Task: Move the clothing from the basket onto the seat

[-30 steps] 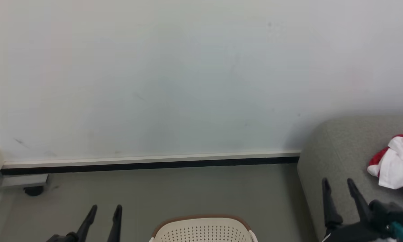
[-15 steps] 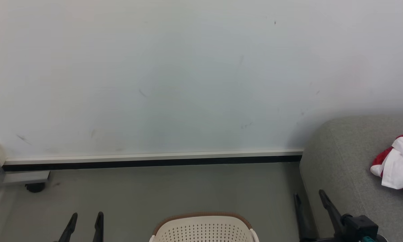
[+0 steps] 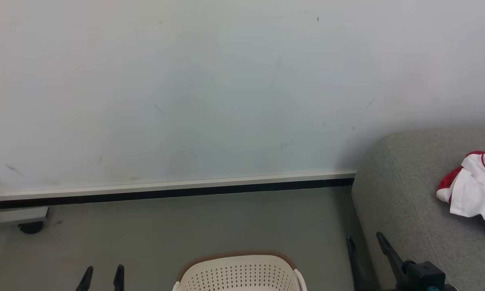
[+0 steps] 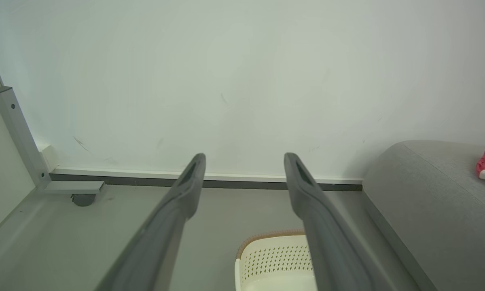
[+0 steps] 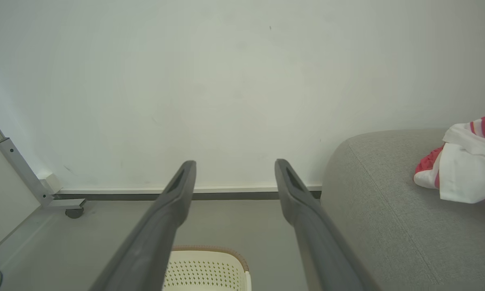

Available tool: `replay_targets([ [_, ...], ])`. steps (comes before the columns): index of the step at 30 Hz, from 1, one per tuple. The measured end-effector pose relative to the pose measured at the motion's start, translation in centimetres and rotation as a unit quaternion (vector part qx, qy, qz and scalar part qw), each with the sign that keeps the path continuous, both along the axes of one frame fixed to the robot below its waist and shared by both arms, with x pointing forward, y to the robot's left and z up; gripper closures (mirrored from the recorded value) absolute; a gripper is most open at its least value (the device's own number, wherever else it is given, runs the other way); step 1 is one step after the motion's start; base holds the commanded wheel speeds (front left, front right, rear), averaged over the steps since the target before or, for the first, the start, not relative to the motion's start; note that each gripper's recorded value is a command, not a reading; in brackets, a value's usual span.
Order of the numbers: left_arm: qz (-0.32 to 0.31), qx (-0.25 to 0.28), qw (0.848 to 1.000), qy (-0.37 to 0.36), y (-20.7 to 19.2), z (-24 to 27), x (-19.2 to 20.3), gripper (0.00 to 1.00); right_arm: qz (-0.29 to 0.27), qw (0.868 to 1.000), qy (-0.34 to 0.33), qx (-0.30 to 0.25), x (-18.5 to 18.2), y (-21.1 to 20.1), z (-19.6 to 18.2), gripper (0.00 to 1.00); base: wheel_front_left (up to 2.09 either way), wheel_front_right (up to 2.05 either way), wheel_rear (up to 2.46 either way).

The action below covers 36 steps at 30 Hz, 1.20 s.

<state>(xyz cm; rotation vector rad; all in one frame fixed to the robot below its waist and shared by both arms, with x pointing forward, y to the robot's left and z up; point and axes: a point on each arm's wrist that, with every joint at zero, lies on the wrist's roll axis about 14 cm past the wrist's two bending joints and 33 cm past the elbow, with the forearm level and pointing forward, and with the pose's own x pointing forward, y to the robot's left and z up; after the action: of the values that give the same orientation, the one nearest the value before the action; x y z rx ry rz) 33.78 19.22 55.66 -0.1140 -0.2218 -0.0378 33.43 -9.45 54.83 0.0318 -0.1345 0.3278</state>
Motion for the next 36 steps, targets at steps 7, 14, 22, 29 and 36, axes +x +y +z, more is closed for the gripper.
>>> replay_targets([
  [7, 0.002, -0.004, 1.000, -0.004, -0.15, 0.09, 0.22, 0.00, -0.011, 1.000, 0.009, 0.002, -0.26, -0.71, -0.66, 0.00, 0.00, 0.00, 0.00],
  [14, 0.001, -0.008, 1.000, 0.001, -0.24, -0.36, 0.11, 0.00, -0.013, 1.000, 0.010, 0.003, -0.23, -0.77, -0.71, 0.00, 0.00, 0.00, 0.00],
  [22, -0.002, -0.010, 1.000, 0.003, -0.37, -0.57, 0.21, 0.00, -0.014, 1.000, 0.012, 0.006, -0.18, -0.87, -0.75, 0.00, 0.00, 0.00, 0.00],
  [29, -0.002, -0.009, 1.000, 0.002, -0.49, -0.57, 0.27, 0.00, -0.015, 1.000, 0.012, 0.008, -0.21, -0.90, -0.73, 0.00, 0.00, 0.00, 0.00],
  [36, 0.002, -0.011, 1.000, 0.001, -0.33, -0.55, 0.21, 0.00, -0.014, 1.000, 0.013, 0.012, -0.24, -0.84, -0.76, 0.00, 0.00, 0.00, 0.00],
])
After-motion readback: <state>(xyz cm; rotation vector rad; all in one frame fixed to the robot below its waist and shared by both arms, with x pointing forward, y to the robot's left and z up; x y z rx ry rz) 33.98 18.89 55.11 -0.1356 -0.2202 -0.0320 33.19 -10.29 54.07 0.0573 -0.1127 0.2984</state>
